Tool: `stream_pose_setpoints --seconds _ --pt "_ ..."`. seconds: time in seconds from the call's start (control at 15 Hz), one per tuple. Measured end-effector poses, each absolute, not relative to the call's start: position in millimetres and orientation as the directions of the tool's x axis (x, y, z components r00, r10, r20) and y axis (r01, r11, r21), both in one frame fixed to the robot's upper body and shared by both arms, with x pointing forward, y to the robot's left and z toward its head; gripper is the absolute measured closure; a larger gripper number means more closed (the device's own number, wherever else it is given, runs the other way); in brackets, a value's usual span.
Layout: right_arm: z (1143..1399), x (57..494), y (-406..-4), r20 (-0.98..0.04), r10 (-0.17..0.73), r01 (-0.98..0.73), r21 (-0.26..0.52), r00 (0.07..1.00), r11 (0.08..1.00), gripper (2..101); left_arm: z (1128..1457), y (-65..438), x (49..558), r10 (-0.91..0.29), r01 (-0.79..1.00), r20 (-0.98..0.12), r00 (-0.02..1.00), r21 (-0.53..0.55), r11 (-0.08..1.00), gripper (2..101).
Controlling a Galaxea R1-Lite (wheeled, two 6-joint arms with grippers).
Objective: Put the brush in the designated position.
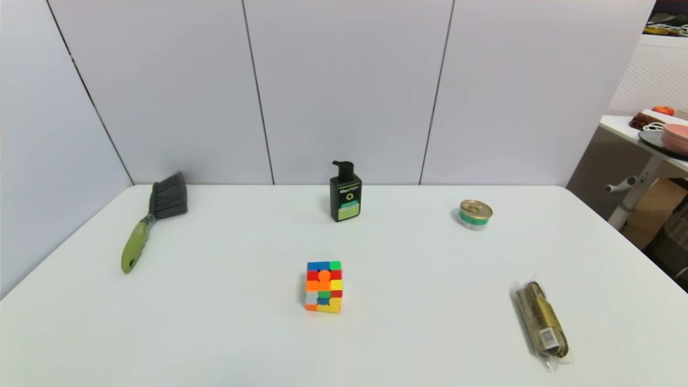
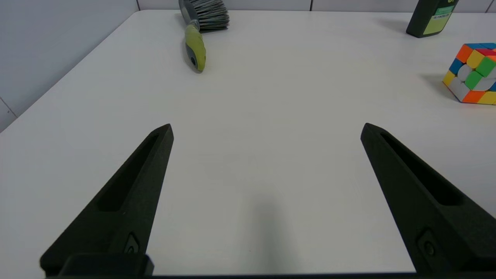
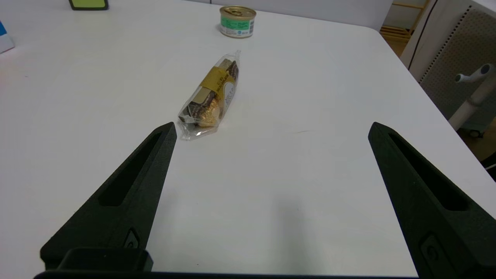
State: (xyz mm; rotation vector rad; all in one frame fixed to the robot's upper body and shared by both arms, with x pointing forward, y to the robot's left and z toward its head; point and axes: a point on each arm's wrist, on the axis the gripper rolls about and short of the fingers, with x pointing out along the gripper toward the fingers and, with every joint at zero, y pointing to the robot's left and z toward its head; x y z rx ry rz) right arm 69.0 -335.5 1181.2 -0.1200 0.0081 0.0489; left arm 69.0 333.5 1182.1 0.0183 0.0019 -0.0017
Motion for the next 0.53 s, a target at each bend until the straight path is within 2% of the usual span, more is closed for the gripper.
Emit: stream_pose_setpoints --seconds 0.53 --pt "1181.2 69.0 -335.5 -0.011 0.048 -0.049 -0.119 0.999 0.992 4.3 1182.1 333.5 69.0 -0.002 0.002 -0.002 1.000 0.018 1.000 5.3"
